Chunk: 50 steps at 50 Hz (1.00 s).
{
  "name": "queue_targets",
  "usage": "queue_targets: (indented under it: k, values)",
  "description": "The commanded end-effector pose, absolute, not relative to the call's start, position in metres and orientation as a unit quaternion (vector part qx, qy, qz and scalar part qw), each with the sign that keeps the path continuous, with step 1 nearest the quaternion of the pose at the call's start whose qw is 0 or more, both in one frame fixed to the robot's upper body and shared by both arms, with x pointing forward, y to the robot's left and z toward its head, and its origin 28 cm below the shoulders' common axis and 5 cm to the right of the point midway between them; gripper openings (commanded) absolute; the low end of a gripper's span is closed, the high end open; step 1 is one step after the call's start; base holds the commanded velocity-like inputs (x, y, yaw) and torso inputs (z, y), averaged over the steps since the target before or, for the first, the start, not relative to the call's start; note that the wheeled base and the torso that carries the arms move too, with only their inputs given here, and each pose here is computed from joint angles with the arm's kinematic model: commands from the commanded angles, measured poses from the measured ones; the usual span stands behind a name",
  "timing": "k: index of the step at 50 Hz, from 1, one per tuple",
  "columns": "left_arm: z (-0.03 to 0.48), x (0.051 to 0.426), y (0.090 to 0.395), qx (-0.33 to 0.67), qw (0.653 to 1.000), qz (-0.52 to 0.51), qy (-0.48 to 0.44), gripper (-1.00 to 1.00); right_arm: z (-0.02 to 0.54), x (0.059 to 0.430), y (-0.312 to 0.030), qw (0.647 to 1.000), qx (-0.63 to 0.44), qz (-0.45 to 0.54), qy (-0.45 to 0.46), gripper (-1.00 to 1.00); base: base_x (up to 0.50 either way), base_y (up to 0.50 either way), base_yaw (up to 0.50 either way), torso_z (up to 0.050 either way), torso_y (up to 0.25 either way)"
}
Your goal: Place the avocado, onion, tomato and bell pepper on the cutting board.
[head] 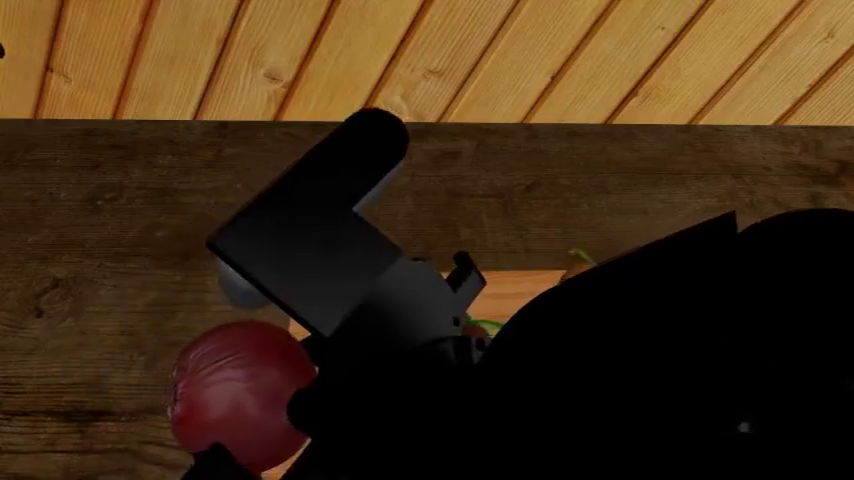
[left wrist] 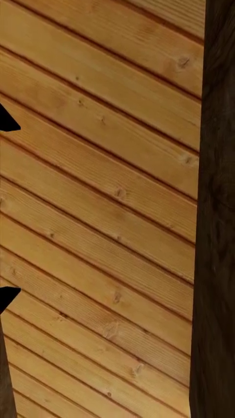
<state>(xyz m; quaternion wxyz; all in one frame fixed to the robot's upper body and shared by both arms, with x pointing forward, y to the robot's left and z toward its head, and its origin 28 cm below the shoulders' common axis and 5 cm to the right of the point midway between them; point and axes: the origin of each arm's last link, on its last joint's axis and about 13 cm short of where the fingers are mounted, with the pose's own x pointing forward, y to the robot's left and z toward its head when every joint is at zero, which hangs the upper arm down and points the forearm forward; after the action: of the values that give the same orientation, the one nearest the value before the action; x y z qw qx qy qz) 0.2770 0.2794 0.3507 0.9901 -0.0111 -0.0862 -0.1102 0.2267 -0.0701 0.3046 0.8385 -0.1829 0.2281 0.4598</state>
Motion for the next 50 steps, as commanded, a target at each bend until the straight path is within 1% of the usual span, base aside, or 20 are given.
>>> queue_targets:
  k: [1, 23, 50]
  values:
    - [0.351, 0.277, 0.278, -0.012, 0.990, -0.113, -0.085, 1.00, 0.305, 0.228, -0.082, 0.857, -0.182, 0.429, 0.218, -1.00, 0.00, 0.00, 0.00, 0.000, 0.000]
    - [0.350, 0.278, 0.278, -0.014, 0.990, -0.112, -0.084, 1.00, 0.291, 0.234, -0.095, 0.872, -0.163, 0.397, 0.236, -1.00, 0.00, 0.00, 0.00, 0.000, 0.000]
    - [0.348, 0.278, 0.279, -0.011, 0.990, -0.110, -0.085, 1.00, 0.269, 0.239, -0.097, 0.870, -0.141, 0.394, 0.260, -1.00, 0.00, 0.00, 0.00, 0.000, 0.000]
